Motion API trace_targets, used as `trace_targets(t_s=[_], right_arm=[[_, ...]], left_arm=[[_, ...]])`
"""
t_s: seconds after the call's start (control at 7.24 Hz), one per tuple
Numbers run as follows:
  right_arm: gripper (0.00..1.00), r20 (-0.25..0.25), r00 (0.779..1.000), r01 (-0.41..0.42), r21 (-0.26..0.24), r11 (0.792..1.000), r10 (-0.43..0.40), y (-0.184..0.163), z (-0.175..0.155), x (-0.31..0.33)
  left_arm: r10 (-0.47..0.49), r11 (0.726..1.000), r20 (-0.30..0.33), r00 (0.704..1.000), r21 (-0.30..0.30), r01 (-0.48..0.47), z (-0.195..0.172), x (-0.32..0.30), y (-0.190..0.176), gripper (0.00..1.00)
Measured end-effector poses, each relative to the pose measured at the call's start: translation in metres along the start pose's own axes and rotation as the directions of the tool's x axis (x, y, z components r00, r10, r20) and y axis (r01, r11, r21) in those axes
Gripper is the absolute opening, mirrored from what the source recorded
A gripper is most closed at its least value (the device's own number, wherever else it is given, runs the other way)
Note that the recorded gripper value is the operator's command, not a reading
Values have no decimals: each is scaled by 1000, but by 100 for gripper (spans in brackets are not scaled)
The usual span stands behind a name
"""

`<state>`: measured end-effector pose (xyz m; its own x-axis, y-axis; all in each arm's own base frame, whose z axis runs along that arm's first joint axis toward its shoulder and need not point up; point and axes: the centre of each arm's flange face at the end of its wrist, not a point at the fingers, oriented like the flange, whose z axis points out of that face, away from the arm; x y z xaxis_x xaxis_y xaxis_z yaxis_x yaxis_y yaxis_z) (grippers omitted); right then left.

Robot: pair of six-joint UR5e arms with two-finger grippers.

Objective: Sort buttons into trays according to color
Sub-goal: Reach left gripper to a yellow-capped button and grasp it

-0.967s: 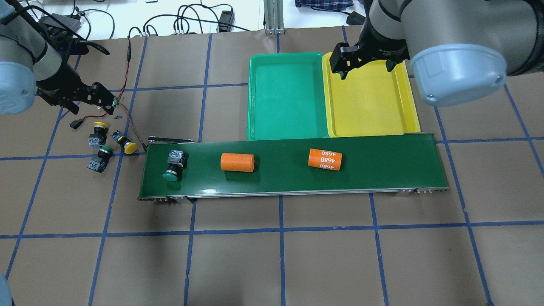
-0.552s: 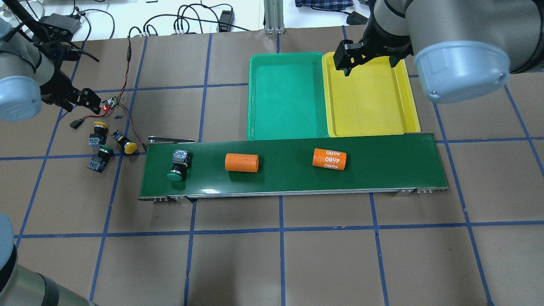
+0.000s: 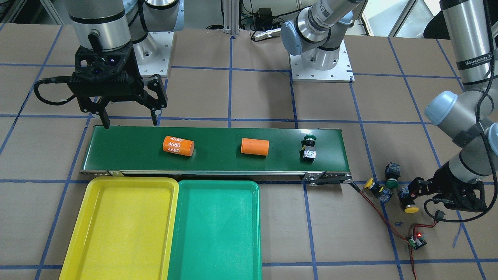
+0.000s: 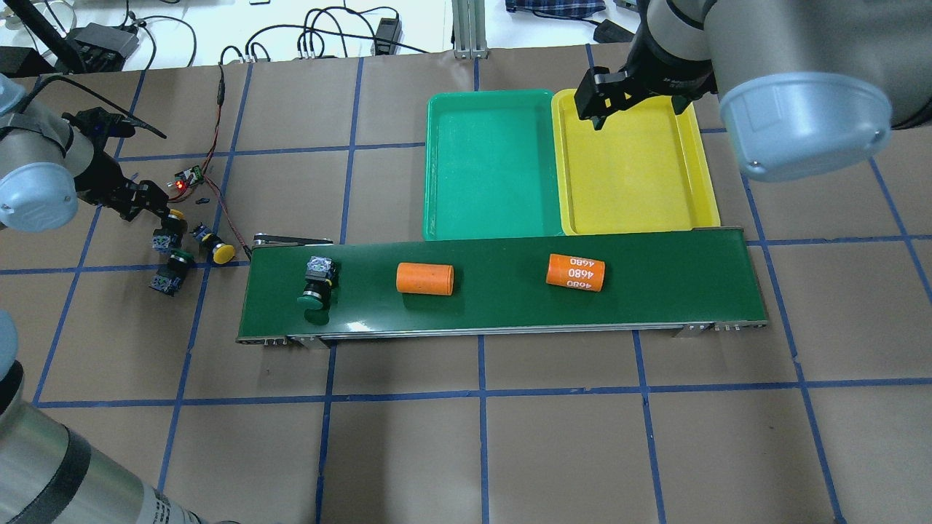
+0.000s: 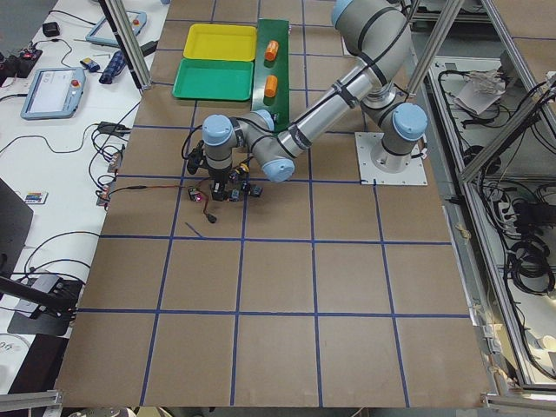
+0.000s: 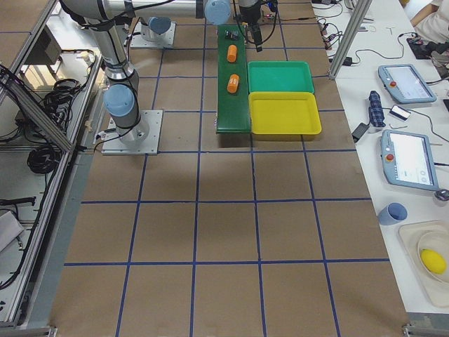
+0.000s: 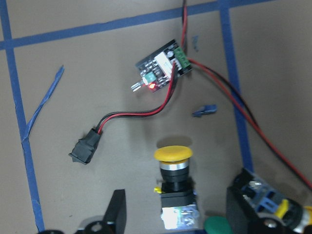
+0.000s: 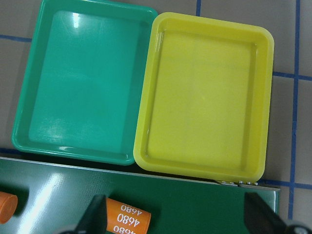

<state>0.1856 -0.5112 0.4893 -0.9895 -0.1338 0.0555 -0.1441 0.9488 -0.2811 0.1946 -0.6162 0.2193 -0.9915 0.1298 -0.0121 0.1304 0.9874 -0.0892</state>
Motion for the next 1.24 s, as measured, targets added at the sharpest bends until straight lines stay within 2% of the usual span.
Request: trace_targets(t_s=[0.28, 0.41, 0.55, 0.69, 0.97, 1.24], right_arm=[[100, 0, 1000, 1, -1, 1000, -1, 1, -1, -1], [100, 0, 1000, 1, -1, 1000, -1, 1, -1, -1], [100, 0, 1000, 1, -1, 1000, -1, 1, -1, -1], [100, -1, 1000, 1, -1, 1000, -1, 1, 0, -1], [100, -1, 1000, 1, 1, 1000, -1, 0, 0, -1], [100, -1, 1000, 1, 1, 1000, -1, 0, 0, -1]], left_arm=[[-4, 1000, -48, 999, 0, 4, 17, 3, 0, 84], [-6, 1000, -61, 998, -9, 5, 27, 3, 0, 79], [-7, 1000, -70, 998, -18, 6, 35, 2, 0, 16], [-8, 1000, -74, 997, -26, 6, 42, 1, -1, 0], [-10, 999, -77, 997, -43, 7, 48, 0, -1, 0], [-7, 999, -83, 997, -48, 3, 32, 4, 0, 0]])
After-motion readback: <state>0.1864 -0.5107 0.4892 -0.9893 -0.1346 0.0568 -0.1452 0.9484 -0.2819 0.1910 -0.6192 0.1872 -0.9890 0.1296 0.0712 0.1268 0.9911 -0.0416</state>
